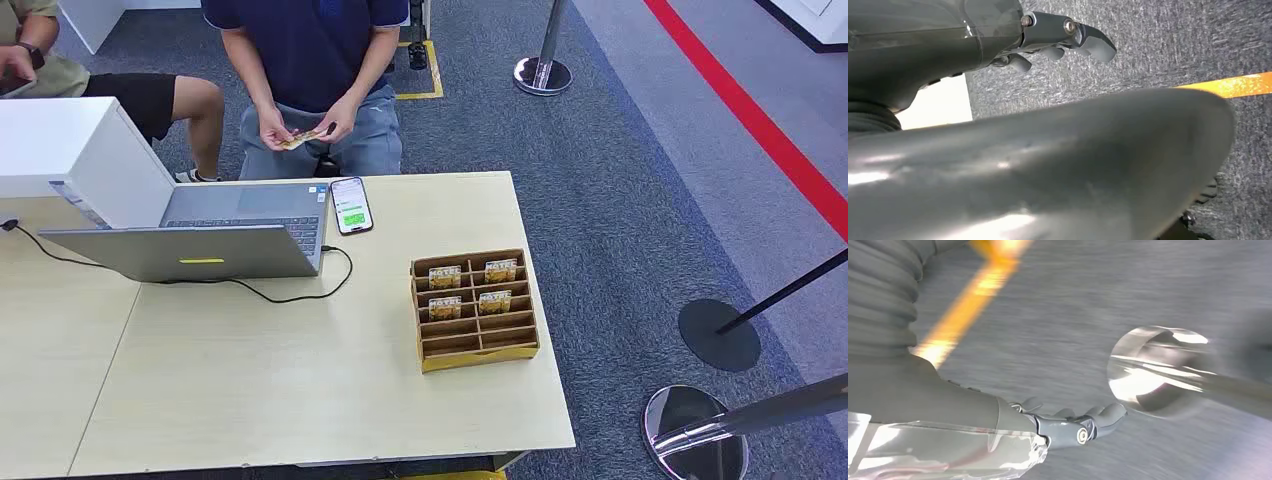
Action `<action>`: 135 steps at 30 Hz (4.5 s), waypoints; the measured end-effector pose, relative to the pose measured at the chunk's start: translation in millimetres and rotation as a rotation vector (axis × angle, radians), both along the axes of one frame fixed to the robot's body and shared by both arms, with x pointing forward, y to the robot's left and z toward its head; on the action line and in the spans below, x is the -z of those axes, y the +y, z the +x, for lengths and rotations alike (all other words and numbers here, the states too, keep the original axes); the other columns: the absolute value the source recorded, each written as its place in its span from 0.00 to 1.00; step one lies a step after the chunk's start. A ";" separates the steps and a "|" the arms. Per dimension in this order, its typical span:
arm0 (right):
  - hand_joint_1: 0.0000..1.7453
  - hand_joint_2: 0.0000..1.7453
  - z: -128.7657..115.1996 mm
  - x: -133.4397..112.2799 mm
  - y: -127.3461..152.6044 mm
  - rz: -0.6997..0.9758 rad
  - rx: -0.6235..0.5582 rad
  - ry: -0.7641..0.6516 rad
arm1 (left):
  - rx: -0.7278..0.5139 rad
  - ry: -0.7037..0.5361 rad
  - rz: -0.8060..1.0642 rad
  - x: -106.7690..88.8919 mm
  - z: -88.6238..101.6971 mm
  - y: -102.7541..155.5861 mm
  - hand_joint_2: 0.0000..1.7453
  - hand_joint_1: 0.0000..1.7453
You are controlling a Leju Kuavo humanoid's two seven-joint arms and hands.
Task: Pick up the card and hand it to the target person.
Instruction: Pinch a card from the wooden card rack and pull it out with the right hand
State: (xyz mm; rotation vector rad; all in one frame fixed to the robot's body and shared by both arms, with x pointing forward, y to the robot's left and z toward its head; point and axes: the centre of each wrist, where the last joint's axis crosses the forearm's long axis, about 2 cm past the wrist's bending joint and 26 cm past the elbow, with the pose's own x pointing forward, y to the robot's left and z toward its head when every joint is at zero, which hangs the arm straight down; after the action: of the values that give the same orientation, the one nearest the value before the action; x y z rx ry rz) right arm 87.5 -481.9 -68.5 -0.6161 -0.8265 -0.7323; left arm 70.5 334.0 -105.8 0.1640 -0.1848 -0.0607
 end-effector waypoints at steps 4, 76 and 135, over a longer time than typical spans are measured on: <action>0.00 1.00 30.5 -29.4 -35.2 -0.076 0.045 -0.088 | -0.012 0.001 0.002 0.1 -0.2 -1.0 0.00 0.00; 0.76 1.00 167.2 -351.4 240.8 -1.440 -1.230 -0.221 | -0.120 0.015 -0.026 0.9 0.8 -15.1 0.00 0.00; 0.48 1.00 205.0 -285.1 251.4 -1.444 -1.475 0.326 | -0.150 0.021 -0.040 1.1 0.6 -19.5 0.00 0.00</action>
State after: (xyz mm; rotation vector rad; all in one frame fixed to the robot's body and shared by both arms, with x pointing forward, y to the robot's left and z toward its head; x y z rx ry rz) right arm 292.5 -230.5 216.7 -1.0598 -1.1290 1.4317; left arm 71.1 314.5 -106.9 0.1366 -0.1523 0.0903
